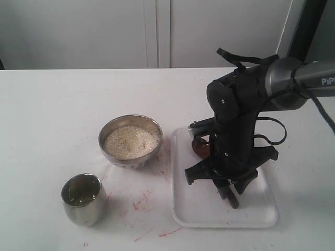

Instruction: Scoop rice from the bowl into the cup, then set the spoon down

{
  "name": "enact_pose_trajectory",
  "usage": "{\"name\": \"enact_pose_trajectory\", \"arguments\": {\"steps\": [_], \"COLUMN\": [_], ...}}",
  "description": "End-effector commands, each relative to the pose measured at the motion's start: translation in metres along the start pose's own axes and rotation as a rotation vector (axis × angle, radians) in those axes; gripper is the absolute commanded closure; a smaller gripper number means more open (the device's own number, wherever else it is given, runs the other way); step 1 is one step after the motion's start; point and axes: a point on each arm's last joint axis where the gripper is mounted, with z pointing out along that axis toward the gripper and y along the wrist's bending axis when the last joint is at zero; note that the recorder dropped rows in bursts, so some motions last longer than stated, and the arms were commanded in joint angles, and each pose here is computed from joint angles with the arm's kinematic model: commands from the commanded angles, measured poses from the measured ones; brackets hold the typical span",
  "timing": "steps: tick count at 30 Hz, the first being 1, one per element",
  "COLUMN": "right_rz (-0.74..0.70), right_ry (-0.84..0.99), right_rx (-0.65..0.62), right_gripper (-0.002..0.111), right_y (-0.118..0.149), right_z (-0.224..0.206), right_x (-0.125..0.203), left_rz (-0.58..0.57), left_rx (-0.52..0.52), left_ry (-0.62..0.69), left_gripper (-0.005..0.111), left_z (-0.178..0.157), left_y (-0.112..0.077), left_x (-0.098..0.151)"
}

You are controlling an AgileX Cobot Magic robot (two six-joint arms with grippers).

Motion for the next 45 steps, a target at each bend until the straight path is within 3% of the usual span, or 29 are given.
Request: {"name": "enact_pose_trajectory", "arguments": {"steps": [1,5,12,19,25,34,45], "right_rz": [0.005,0.005,0.002,0.009,-0.017,-0.005,0.024], "right_ry": [0.001,0.001,-0.104,-0.478,-0.752,-1.191,-1.570], "right_rx": [0.002,0.002,-0.026,-0.111,-0.086,-0.128,-0.197], "right_gripper": [0.072,0.073,0.108,0.108,0.108,0.108,0.108], "right_y": [-0.002,-0.002,-0.006,-0.019,-0.040,-0.071,-0.100], "right_z": [0.000,0.000,-0.032,-0.119,-0.181,-0.264,-0.312], "right_x": [-0.001,-0.001,0.004,0.025,0.058,0.138,0.235], "left_rz": [-0.008,-0.008,-0.008,-0.008,-0.008,-0.008,-0.008], "left_rx": [0.000,0.000,0.000,0.000,0.000,0.000,0.000], "left_ry": [-0.010,-0.010,-0.010,-0.010,-0.010,-0.010,-0.010], "left_gripper": [0.092,0.092,0.092,0.092,0.092,0.092,0.092], "left_z": [0.000,0.000,0.000,0.000,0.000,0.000,0.000], "left_y": [0.000,0.000,0.000,0.000,0.000,0.000,0.000], "left_x": [-0.003,-0.003,-0.003,-0.003,-0.003,-0.003,-0.003]}}
